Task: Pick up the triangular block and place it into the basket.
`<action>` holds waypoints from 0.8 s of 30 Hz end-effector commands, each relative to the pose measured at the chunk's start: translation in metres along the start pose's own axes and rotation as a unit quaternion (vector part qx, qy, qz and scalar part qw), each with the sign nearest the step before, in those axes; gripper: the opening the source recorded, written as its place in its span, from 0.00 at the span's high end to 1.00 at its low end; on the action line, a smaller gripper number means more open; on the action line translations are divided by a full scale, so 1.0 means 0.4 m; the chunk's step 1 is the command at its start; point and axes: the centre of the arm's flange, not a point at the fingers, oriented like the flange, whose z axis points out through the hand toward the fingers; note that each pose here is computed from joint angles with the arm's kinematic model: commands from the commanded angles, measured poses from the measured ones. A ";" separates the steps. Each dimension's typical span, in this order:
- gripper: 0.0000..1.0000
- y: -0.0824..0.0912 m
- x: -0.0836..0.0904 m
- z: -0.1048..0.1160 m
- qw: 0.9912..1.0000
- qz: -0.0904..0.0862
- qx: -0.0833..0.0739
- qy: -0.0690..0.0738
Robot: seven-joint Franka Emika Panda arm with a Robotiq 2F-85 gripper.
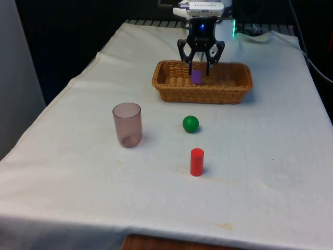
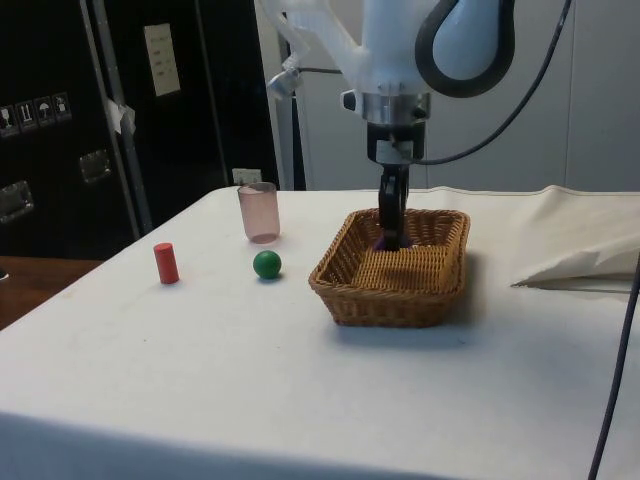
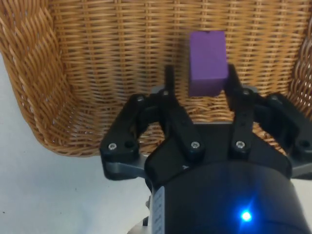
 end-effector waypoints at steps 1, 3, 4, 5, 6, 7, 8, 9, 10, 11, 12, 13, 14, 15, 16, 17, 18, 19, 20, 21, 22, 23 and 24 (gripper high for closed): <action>0.47 0.000 0.000 0.000 1.000 0.000 0.000 0.000; 0.37 0.000 0.000 0.000 1.000 0.000 0.000 0.000; 0.28 0.000 0.000 0.000 1.000 0.000 0.000 0.000; 0.24 0.000 0.000 0.000 1.000 0.000 0.000 0.000; 0.19 0.000 0.000 0.000 1.000 0.000 0.000 0.000; 0.12 0.000 0.000 0.000 1.000 0.000 0.000 0.000; 0.07 0.000 0.000 0.000 1.000 0.000 0.000 0.000; 0.07 0.000 0.000 0.000 1.000 0.000 0.000 0.000; 0.03 0.000 0.000 0.000 1.000 0.000 0.000 0.000; 0.01 0.000 0.000 0.000 1.000 0.000 0.000 0.000; 0.00 0.000 0.000 0.000 1.000 0.000 0.000 0.000; 0.00 -0.001 0.001 -0.003 1.000 -0.001 0.000 0.001; 0.00 -0.003 0.001 -0.004 1.000 -0.003 0.000 0.001; 0.00 -0.006 0.000 -0.006 1.000 -0.005 0.000 0.001; 0.00 -0.004 0.001 -0.003 1.000 -0.003 0.000 0.001; 0.00 -0.006 0.000 -0.007 1.000 -0.006 0.000 0.001; 0.00 -0.007 0.001 -0.008 1.000 -0.008 0.000 0.001; 0.00 -0.006 0.002 -0.009 1.000 -0.011 0.001 0.002; 0.00 -0.006 0.002 -0.009 1.000 -0.011 0.001 0.002; 0.00 -0.006 0.003 -0.010 1.000 -0.012 0.001 0.002; 0.00 -0.006 0.003 -0.010 1.000 -0.013 0.001 0.003; 0.00 -0.006 0.003 -0.009 1.000 -0.014 0.000 0.003; 0.00 -0.006 0.004 -0.009 1.000 -0.014 0.000 0.003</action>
